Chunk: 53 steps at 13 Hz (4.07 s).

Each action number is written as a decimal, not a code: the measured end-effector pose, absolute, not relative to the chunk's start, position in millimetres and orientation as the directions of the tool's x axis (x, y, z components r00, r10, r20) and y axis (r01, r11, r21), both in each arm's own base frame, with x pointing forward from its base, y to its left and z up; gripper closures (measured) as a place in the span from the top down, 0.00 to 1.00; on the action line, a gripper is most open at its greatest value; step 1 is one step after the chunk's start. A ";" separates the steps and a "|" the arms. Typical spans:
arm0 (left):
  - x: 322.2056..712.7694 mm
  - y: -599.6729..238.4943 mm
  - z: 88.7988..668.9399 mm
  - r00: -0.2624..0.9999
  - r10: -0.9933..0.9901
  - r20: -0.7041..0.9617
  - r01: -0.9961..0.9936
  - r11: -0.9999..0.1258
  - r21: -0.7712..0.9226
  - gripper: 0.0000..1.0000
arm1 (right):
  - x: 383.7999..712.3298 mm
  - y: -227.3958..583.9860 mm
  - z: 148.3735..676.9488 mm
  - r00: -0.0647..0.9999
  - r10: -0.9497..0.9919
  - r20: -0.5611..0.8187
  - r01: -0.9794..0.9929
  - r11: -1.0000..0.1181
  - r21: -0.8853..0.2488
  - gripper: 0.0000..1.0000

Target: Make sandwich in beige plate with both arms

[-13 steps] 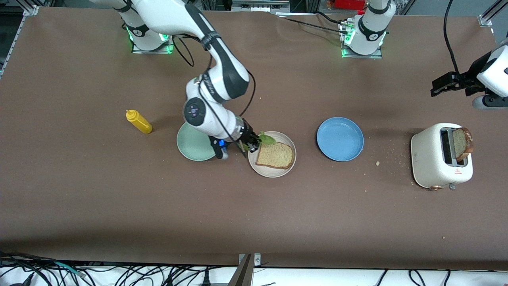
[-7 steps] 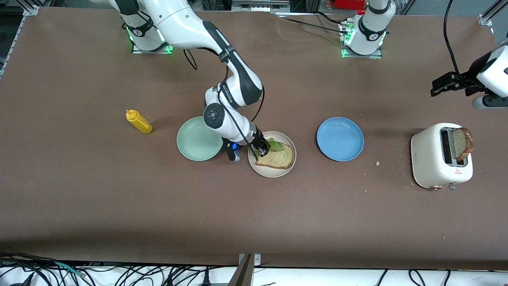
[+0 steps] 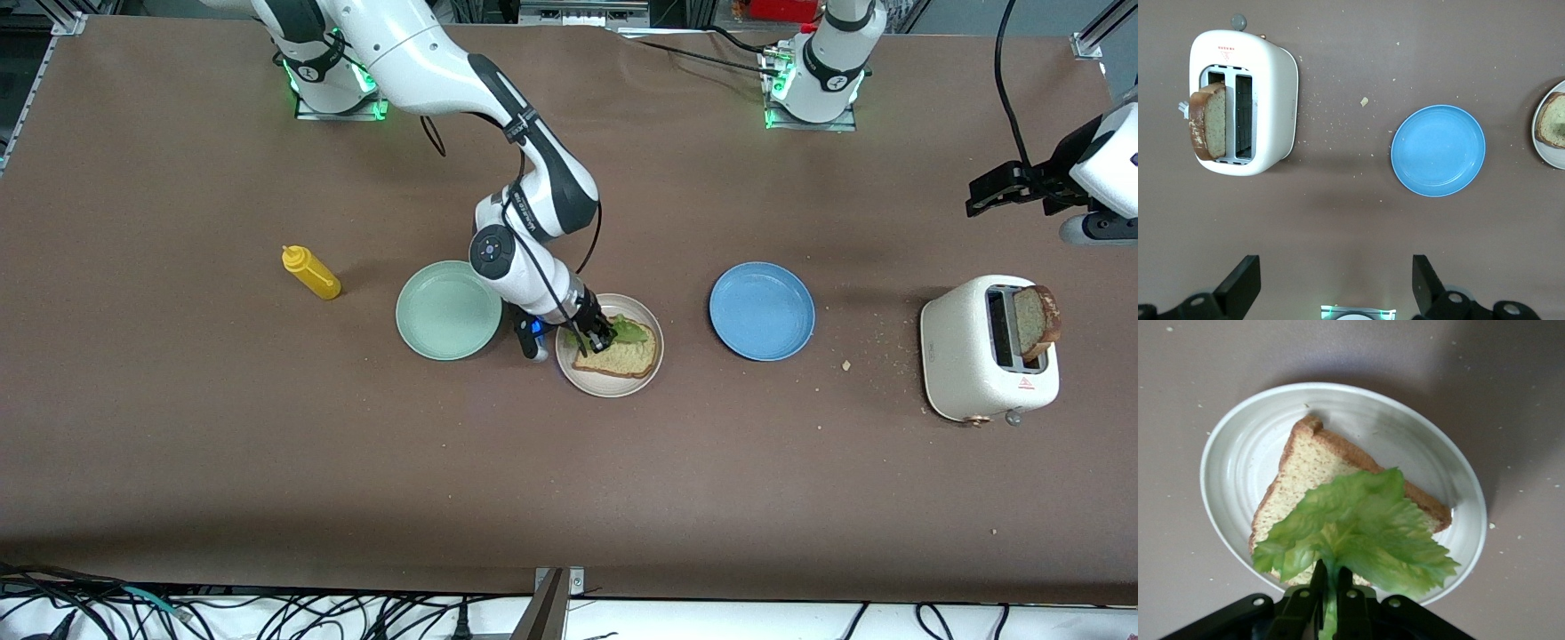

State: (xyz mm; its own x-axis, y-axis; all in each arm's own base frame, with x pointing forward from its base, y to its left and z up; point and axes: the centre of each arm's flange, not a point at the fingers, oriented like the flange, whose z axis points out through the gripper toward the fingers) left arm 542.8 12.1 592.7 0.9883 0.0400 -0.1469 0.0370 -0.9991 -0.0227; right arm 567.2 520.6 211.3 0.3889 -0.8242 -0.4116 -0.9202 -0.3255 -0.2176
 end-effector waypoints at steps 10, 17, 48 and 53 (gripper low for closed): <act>557.2 75.6 564.6 0.983 0.137 -0.124 0.127 -0.988 -0.084 1.00 | 577.1 519.2 219.9 0.360 -0.828 -0.429 -0.931 -0.285 -0.229 0.65; 578.4 165.7 484.6 0.997 -0.006 -0.072 -0.010 -0.998 -0.064 1.00 | 609.0 474.9 286.8 0.414 -0.822 -0.391 -0.909 -0.392 -0.140 1.00; 626.1 63.8 483.5 0.952 -0.219 -0.216 -0.078 -0.852 0.518 0.08 | 661.3 69.5 532.6 0.983 -0.091 -0.158 -0.090 -0.996 0.011 1.00; 649.8 -11.2 420.2 0.927 -0.285 -0.244 -0.010 -0.668 0.744 0.08 | 651.6 55.5 542.6 0.995 -0.049 -0.086 -0.044 -0.997 0.059 0.99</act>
